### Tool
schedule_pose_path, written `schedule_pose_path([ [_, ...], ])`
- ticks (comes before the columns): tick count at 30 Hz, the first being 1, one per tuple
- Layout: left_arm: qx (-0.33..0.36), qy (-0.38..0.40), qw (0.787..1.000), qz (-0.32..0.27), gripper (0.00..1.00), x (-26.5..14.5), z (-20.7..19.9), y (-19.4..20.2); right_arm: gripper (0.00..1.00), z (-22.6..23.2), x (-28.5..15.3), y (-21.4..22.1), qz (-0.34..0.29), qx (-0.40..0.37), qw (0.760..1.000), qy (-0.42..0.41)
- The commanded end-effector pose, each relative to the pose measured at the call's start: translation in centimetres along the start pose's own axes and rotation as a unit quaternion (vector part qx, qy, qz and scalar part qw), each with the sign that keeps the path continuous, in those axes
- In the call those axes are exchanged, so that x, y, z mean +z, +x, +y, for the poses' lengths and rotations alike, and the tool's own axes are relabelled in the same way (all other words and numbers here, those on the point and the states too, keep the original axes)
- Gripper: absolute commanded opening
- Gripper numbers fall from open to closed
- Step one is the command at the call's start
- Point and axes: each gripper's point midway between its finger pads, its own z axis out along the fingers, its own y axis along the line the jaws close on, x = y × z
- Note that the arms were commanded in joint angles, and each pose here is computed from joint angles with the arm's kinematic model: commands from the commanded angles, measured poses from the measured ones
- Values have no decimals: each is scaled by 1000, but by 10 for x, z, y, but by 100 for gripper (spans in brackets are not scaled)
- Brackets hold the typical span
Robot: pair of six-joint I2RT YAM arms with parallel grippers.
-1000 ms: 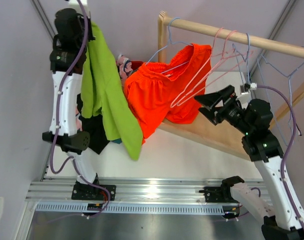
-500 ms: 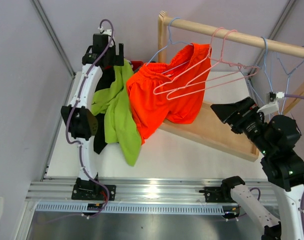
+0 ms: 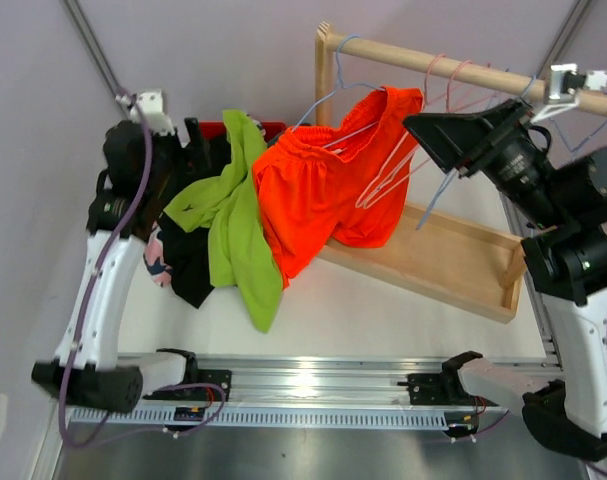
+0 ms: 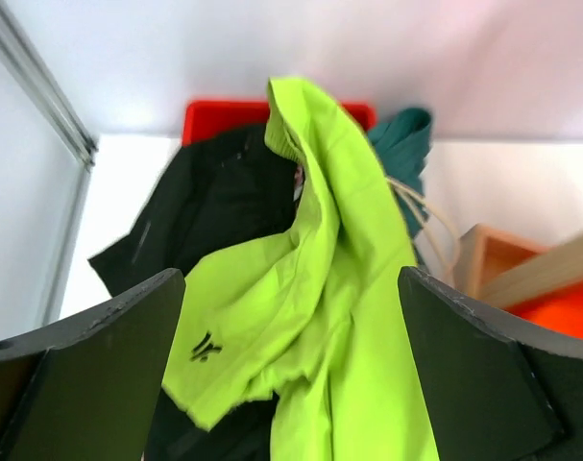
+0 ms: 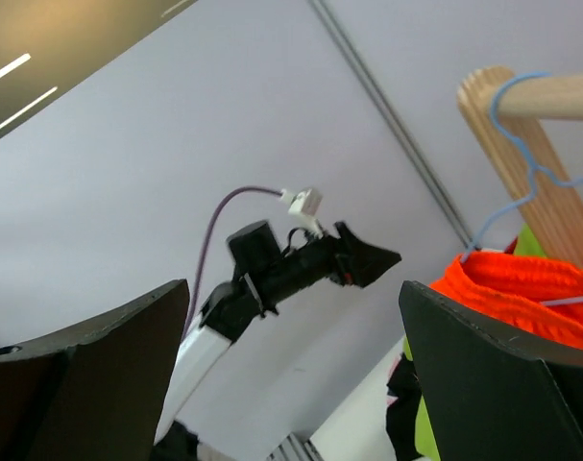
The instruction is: Remove the shorts from the hanger
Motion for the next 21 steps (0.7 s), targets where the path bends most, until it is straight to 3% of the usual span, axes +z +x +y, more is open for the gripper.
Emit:
schedule_pose_path([
  [1, -21, 22, 999, 15, 99, -14, -6, 41, 99, 1, 45, 12, 8, -18, 999, -27],
  [8, -31, 21, 999, 13, 99, -55, 0, 81, 96, -30, 117, 60, 51, -34, 998, 24],
  [21, -40, 27, 999, 9, 99, -66, 1, 115, 93, -94, 161, 117, 61, -85, 985, 135],
])
